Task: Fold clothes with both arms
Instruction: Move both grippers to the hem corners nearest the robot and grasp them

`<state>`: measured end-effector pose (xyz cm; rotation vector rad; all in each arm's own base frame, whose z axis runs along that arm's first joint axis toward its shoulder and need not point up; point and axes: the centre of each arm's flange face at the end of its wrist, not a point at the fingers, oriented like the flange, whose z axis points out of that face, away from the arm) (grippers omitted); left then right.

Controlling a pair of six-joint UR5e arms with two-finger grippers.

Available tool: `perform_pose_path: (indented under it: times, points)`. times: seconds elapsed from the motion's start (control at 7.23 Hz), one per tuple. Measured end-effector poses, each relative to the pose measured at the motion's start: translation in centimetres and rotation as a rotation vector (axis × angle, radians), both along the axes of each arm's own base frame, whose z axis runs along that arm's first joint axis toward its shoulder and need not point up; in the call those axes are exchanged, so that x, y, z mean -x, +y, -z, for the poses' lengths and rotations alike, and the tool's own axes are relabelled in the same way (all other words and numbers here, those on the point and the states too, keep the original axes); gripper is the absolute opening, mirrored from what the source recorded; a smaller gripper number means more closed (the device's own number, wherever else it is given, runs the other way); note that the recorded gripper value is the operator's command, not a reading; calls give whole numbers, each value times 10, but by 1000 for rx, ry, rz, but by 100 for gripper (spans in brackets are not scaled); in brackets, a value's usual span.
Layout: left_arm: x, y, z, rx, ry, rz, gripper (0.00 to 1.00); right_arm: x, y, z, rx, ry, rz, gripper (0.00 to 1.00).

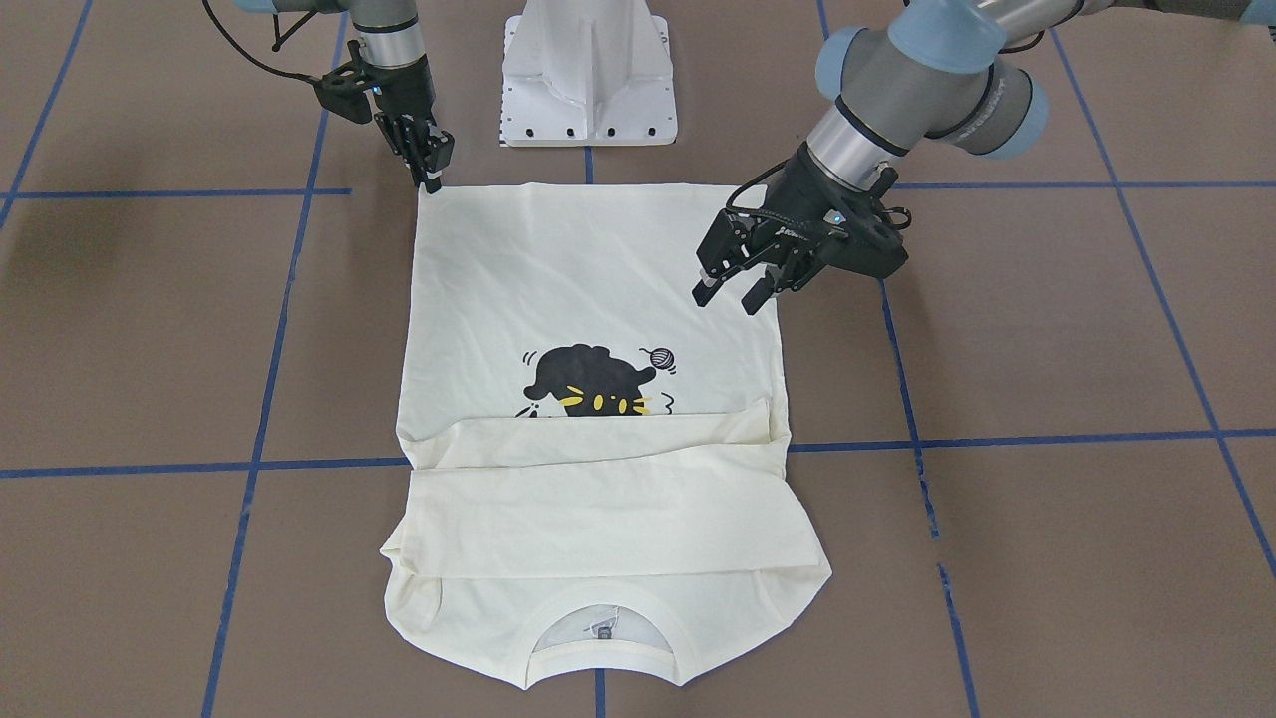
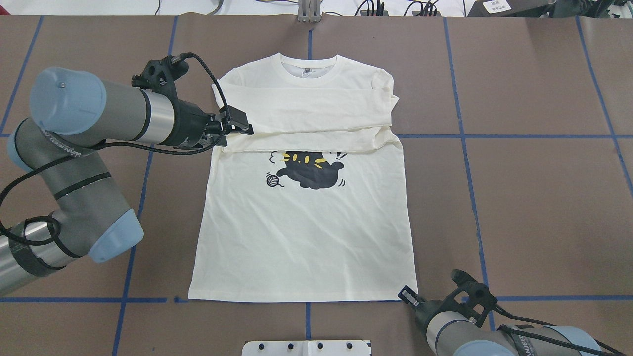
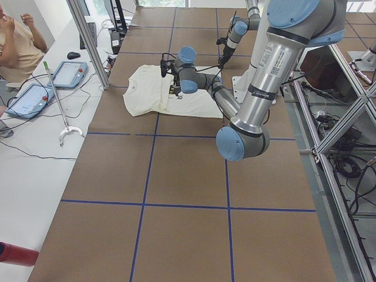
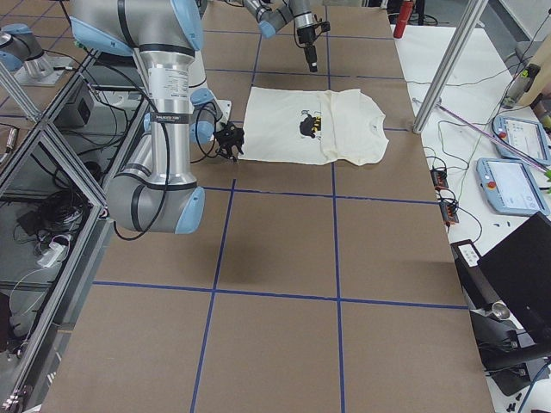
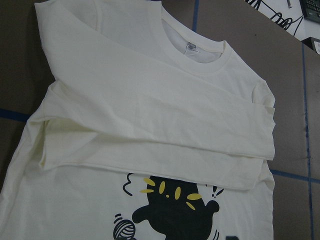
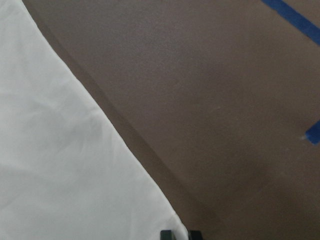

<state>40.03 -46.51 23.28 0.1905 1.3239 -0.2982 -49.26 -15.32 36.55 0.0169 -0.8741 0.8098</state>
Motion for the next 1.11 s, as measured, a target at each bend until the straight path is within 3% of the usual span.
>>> perform_pose_path:
  times: [0.28,0.55,0.69,1.11]
  points:
    - [1,0,0,2,1,1,73,-5,-3,8,0,-16,-3,0]
    - [6,14,-4,59,14,22,73,-13,-9,19,-3,-38,-9,0]
    - [2,48,-17,111,-11,33,73,-17,-11,23,-2,-48,-9,0]
    - [-20,160,-82,205,-212,39,66,-22,-12,23,0,-47,-8,0]
